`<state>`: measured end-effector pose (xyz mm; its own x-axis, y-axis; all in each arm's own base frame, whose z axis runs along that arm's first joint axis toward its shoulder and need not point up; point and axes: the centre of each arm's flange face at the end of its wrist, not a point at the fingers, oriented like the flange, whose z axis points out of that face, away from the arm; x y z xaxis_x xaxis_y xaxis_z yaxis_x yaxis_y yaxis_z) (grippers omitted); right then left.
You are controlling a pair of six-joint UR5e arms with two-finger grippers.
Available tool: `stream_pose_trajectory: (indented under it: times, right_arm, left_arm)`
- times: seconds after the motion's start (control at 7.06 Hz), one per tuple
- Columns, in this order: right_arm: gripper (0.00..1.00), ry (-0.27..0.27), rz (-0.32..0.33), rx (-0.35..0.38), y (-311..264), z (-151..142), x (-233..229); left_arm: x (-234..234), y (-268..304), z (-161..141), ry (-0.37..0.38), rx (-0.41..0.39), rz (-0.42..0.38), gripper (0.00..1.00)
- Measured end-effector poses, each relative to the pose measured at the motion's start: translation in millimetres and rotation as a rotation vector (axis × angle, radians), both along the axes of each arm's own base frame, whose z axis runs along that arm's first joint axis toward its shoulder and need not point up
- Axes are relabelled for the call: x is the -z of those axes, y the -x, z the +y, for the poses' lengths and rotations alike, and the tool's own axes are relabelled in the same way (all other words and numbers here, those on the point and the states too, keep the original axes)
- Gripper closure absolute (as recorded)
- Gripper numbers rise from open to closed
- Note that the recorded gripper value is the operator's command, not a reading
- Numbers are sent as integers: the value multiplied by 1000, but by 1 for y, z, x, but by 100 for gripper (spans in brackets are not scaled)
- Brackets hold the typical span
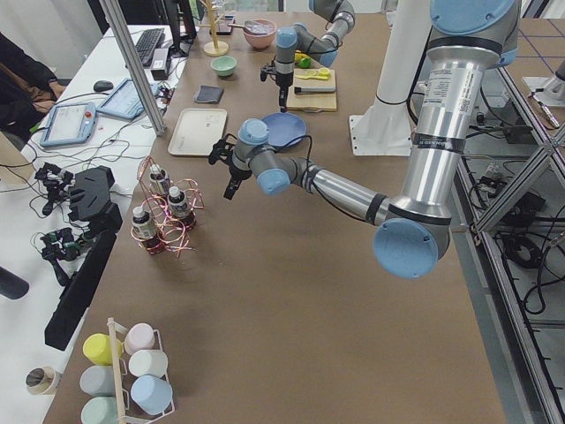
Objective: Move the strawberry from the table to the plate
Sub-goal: 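Carry the strawberry over the plate with the right gripper while the left arm withdraws, then lower the strawberry onto the plate and open the right gripper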
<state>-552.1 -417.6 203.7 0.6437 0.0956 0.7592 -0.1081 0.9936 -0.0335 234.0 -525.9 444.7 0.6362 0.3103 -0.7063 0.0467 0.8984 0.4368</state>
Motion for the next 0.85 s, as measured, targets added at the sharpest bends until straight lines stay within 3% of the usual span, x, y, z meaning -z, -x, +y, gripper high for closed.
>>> stream_pose_trajectory:
  times: [0.42,0.85]
  right_arm:
    - [100,-6,35,-2,41,2,9]
    - [100,-30,52,-10,60,-3,1]
  left_arm:
    - [-46,29,-4,42,-49,-32,2]
    - [-63,53,-4,63,-45,-31,2]
